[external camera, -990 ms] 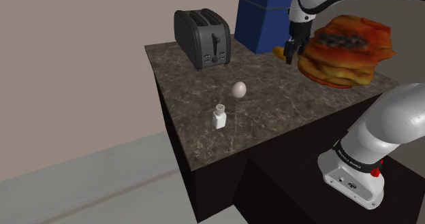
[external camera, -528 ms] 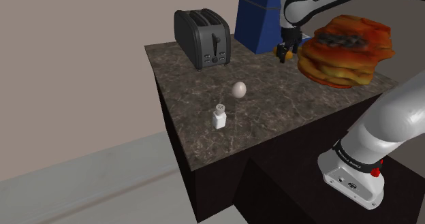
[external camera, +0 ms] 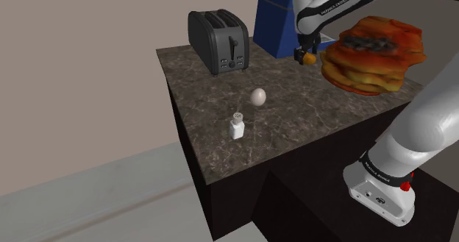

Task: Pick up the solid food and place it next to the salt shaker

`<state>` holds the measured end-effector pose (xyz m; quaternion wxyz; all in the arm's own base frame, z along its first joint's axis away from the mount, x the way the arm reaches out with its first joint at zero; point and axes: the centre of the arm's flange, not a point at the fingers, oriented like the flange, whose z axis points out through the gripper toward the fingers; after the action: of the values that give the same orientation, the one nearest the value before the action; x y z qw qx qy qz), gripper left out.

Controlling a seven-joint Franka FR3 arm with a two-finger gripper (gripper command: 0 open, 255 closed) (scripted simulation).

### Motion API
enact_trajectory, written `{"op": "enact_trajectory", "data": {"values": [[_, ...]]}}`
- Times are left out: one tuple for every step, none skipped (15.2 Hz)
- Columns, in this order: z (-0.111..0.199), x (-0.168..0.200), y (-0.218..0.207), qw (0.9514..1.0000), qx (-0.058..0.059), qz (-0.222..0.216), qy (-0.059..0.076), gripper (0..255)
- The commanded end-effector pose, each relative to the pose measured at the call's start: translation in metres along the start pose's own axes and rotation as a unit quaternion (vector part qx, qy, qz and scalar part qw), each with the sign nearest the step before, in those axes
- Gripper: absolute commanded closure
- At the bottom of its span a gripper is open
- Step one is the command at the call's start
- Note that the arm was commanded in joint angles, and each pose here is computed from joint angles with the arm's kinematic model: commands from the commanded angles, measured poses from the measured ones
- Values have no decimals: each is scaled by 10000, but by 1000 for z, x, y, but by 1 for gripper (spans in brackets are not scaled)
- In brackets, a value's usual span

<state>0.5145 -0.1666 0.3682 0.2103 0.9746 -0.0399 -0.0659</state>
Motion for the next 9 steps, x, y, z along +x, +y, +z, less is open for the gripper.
{"op": "enact_trajectory", "data": {"values": [[14, 17, 11, 9998, -192, 98, 9, 0], [19, 26, 17, 9995, -284, 147, 12, 0], [25, 34, 23, 9991, -375, 197, 15, 0], [31, 42, 29, 9986, -467, 246, 18, 0], [36, 50, 35, 9980, -559, 296, 21, 0], [41, 58, 41, 9973, -650, 345, 23, 0], [44, 62, 44, 9969, -694, 369, 25, 0], [49, 62, 45, 9969, -694, 369, 25, 0], [54, 62, 46, 9969, -694, 369, 25, 0]]}}
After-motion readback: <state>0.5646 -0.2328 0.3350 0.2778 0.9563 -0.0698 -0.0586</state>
